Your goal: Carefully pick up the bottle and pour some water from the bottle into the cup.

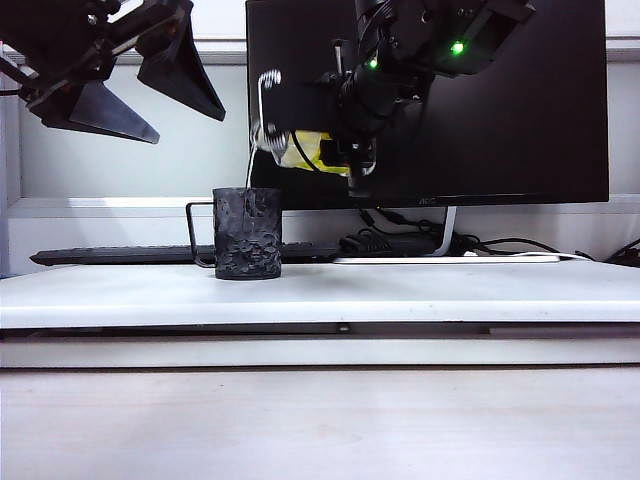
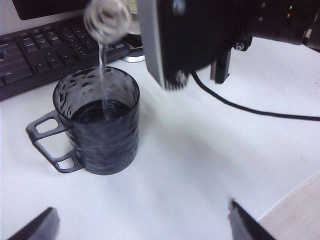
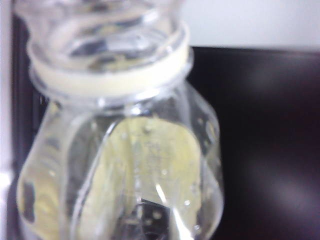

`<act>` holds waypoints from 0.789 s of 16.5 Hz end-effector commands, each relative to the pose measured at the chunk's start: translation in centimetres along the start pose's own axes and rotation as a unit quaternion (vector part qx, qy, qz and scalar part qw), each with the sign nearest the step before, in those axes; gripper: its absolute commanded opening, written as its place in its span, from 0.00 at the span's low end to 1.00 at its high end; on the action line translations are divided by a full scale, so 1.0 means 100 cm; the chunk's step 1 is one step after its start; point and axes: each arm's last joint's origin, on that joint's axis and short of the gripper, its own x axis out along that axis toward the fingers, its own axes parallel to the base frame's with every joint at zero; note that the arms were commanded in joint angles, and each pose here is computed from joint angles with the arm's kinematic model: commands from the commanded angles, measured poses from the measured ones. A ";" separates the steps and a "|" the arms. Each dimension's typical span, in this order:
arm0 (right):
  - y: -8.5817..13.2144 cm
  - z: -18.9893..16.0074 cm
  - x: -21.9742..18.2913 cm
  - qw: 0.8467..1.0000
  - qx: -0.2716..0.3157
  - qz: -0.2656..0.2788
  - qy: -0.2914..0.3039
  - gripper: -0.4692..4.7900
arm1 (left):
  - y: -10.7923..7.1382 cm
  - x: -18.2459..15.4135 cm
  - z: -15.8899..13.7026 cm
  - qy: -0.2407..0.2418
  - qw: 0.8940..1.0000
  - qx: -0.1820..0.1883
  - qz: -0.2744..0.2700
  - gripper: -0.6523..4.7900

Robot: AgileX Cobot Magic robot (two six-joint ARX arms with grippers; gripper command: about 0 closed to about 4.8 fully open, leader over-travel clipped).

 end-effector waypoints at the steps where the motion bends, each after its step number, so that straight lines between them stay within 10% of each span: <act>1: -0.011 0.000 -0.002 0.995 0.093 -0.032 0.014 0.35 | 0.000 -0.001 0.003 -0.008 1.000 0.005 -0.003 1.00; 6: -0.016 -0.002 -0.003 0.971 0.229 -0.063 0.032 0.35 | 0.000 -0.001 0.003 -0.008 1.000 0.003 -0.003 1.00; 13: -0.046 -0.009 -0.021 0.869 0.463 -0.154 0.086 0.34 | 0.000 -0.001 0.005 -0.017 1.000 -0.004 -0.002 1.00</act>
